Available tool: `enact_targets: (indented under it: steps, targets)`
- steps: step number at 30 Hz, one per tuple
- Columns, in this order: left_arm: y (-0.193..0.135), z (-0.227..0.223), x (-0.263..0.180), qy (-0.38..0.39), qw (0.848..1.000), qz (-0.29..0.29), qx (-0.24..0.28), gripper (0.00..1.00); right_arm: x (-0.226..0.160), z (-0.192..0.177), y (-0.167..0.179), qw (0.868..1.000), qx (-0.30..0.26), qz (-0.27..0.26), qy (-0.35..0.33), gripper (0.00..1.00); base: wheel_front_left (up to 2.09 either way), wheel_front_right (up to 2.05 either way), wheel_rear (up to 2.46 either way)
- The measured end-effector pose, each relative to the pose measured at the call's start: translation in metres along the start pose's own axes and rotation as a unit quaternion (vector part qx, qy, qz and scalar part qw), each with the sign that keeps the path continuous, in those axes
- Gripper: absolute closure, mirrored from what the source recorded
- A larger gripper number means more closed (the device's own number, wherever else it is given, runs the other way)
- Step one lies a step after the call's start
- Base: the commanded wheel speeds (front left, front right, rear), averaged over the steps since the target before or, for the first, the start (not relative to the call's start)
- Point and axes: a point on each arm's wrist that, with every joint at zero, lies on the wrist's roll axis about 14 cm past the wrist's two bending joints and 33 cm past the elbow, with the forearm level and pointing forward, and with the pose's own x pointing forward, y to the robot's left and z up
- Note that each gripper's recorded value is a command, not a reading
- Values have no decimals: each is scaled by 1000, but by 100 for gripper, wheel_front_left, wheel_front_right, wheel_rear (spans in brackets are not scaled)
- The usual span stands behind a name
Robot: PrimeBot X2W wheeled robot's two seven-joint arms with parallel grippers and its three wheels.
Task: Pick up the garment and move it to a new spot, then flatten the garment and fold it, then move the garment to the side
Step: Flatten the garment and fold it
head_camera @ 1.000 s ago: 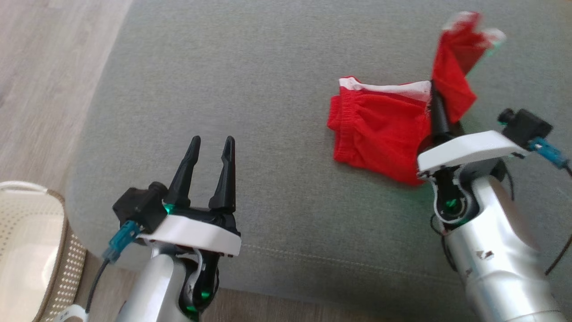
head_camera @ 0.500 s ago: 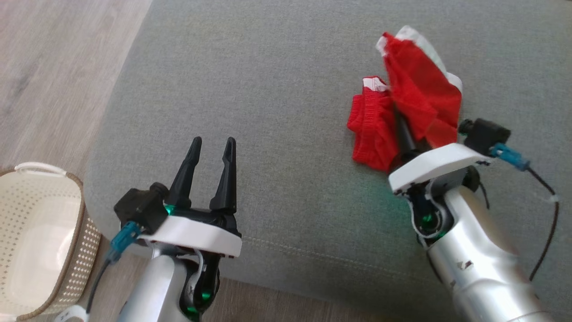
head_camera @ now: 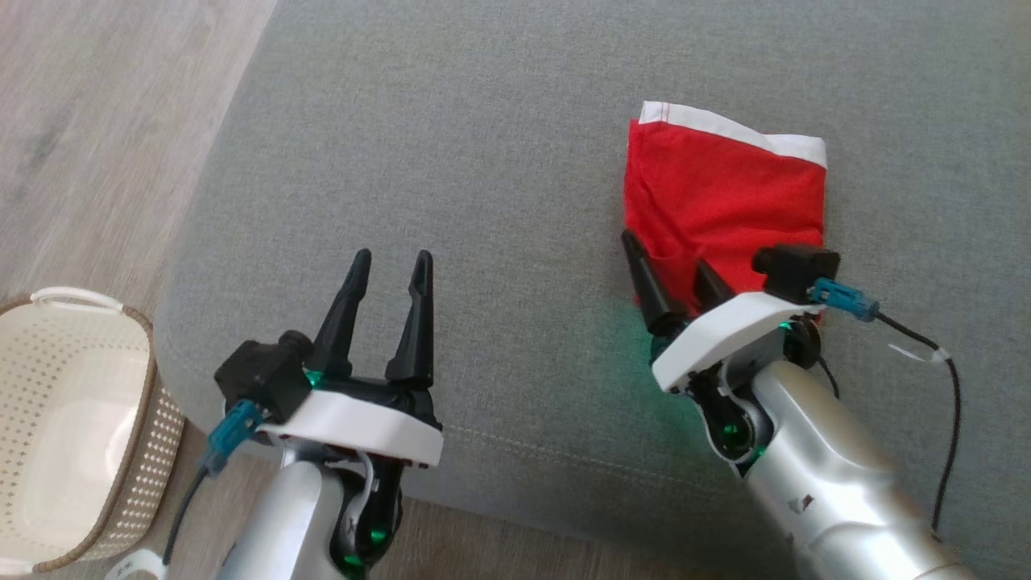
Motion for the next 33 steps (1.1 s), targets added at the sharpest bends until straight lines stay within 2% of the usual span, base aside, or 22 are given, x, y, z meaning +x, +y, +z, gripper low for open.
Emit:
enact_targets:
  steps: [8,14,19,26,30,33]
  targets:
    - [1,-7,0,10,1000,3,-3,0,2,-16,10,999,-29,25,23,0,0,0,0]
    - [3,-10,1,15,1000,6,-2,0,-5,-47,-8,996,-40,2,75,0,0,0,0]
    - [3,-11,1,16,1000,5,-2,0,3,-39,-7,997,-36,4,70,0,0,0,0]
    - [-7,-13,7,17,1000,-10,-7,0,5,-5,-7,1000,-19,0,18,0,0,0,0]
    - [-12,-11,12,12,1000,-19,-10,0,2,34,-11,998,-44,-4,-37,0,0,0,0]
    - [-19,-6,16,4,999,-30,-14,0,-8,67,-16,993,-92,-8,-80,0,0,0,0]
